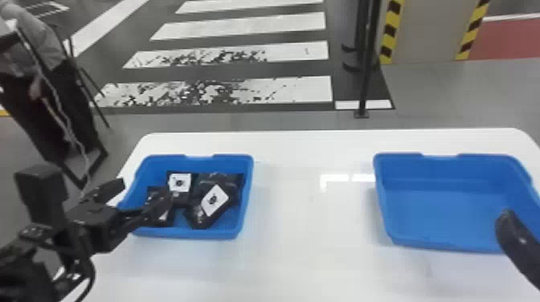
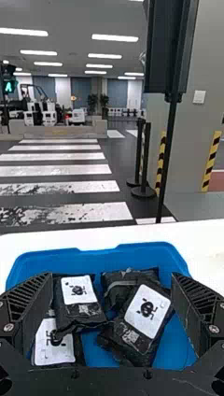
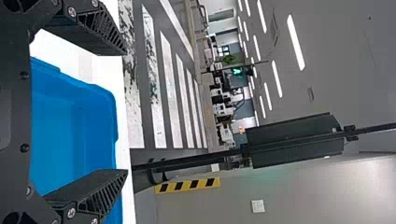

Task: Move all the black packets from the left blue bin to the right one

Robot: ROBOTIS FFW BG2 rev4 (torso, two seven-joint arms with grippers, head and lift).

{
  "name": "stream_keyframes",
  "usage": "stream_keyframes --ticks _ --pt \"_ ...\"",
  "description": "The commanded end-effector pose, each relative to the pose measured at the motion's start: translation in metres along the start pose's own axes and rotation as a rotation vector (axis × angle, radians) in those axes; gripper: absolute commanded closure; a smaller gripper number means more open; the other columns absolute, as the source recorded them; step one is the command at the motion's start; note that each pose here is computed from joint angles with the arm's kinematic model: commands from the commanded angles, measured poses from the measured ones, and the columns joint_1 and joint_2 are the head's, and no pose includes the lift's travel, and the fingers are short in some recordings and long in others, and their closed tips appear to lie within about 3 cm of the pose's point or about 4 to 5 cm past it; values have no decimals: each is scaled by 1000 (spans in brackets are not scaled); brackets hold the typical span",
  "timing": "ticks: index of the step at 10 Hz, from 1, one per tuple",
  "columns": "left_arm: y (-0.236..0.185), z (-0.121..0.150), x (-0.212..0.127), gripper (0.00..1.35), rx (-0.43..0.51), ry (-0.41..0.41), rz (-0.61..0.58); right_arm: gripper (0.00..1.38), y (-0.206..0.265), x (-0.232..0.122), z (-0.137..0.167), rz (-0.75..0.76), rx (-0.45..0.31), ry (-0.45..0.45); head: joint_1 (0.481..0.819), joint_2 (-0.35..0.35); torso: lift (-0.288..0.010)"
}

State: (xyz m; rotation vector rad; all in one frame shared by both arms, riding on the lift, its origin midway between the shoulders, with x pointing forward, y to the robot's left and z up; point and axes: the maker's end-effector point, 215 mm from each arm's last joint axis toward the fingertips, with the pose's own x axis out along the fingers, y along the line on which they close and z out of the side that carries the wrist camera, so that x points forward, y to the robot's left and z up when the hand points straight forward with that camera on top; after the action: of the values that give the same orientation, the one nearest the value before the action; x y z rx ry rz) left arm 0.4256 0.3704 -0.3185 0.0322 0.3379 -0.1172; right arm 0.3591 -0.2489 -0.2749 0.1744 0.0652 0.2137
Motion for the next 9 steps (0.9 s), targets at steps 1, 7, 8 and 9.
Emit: stream_keyframes --ticks 1,7,8,9 --pt "2 -11 23 117 -5 68 -1 131 0 1 -1 1 5 -1 695 175 -139" --pt "6 -70 99 139 -59 367 -50 134 3 6 -9 18 25 6 695 159 -139" --pt "-8 -71 110 139 -51 381 -92 134 4 6 -10 20 31 6 695 163 -139" --pt "-23 -70 118 139 -40 391 -129 136 4 7 -10 22 35 5 695 154 -139"
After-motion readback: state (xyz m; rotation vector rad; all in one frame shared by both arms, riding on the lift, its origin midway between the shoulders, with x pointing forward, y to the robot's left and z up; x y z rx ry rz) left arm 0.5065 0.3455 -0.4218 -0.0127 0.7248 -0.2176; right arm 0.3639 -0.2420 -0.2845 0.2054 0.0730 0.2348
